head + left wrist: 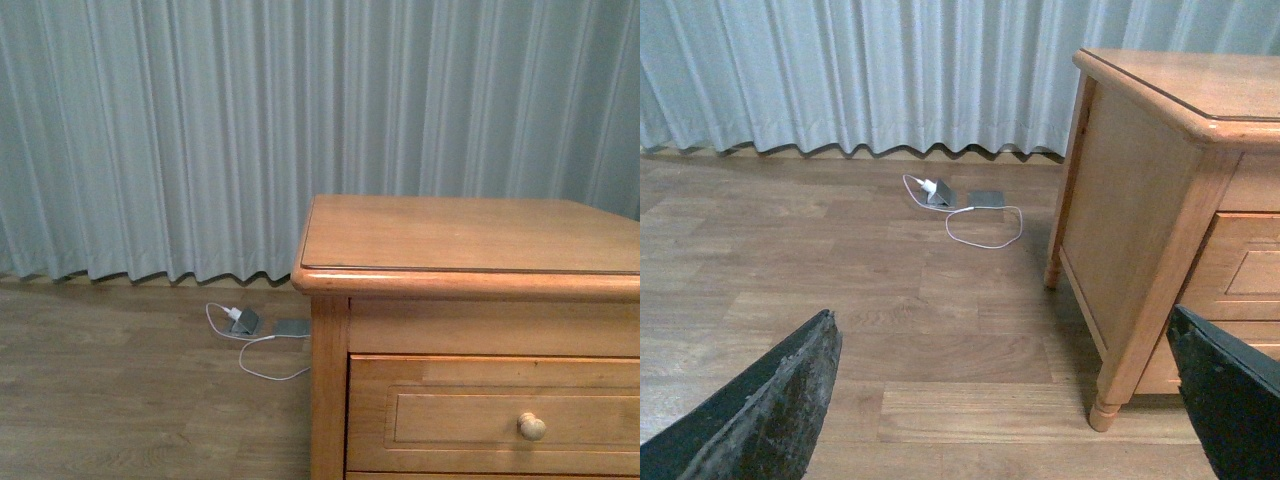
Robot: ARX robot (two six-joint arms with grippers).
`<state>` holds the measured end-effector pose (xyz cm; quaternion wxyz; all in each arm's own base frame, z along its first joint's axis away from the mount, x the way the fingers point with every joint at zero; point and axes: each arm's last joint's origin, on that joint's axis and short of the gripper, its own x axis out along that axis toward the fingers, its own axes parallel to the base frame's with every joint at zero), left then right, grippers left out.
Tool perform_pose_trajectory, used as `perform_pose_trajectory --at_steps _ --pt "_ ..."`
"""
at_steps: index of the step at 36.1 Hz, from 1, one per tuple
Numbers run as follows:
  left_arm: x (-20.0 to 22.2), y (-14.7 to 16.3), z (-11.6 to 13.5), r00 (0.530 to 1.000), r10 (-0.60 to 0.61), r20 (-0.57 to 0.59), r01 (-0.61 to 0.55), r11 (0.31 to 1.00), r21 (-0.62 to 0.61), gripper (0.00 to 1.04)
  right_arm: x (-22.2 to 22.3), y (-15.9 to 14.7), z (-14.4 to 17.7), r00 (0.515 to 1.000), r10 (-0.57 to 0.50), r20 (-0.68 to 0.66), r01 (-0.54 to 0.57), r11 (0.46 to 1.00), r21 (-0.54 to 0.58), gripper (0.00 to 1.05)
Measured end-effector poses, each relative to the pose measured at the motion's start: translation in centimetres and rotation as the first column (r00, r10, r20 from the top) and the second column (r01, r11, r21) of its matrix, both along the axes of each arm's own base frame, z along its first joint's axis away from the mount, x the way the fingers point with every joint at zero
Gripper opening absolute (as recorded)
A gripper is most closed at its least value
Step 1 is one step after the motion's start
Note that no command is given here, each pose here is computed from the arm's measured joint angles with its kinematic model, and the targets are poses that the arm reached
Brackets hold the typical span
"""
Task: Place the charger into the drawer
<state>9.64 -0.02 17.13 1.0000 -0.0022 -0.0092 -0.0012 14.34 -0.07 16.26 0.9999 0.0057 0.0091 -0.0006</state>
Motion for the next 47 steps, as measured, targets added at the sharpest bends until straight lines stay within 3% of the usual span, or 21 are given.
perform_pose_trajectory --at_steps 4,10,47 --pt "0.0 0.0 0.0 1.000 0.000 0.000 0.000 1.000 0.000 0.98 -0.5 0.0 0.2 1.000 -0.002 0.014 0.002 1.000 -0.005 0.39" --pt "0.0 0.0 0.0 1.000 0.000 0.000 0.000 1.000 0.000 0.98 -1.4 0.0 0.4 1.000 -0.002 0.018 0.002 1.000 -0.008 0.01" --pt "0.0 0.0 0.0 1.000 0.000 0.000 0.000 1.000 0.000 0.98 -4.6 0.0 0.3 1.000 -0.001 0.020 0.001 1.000 -0.010 0.01"
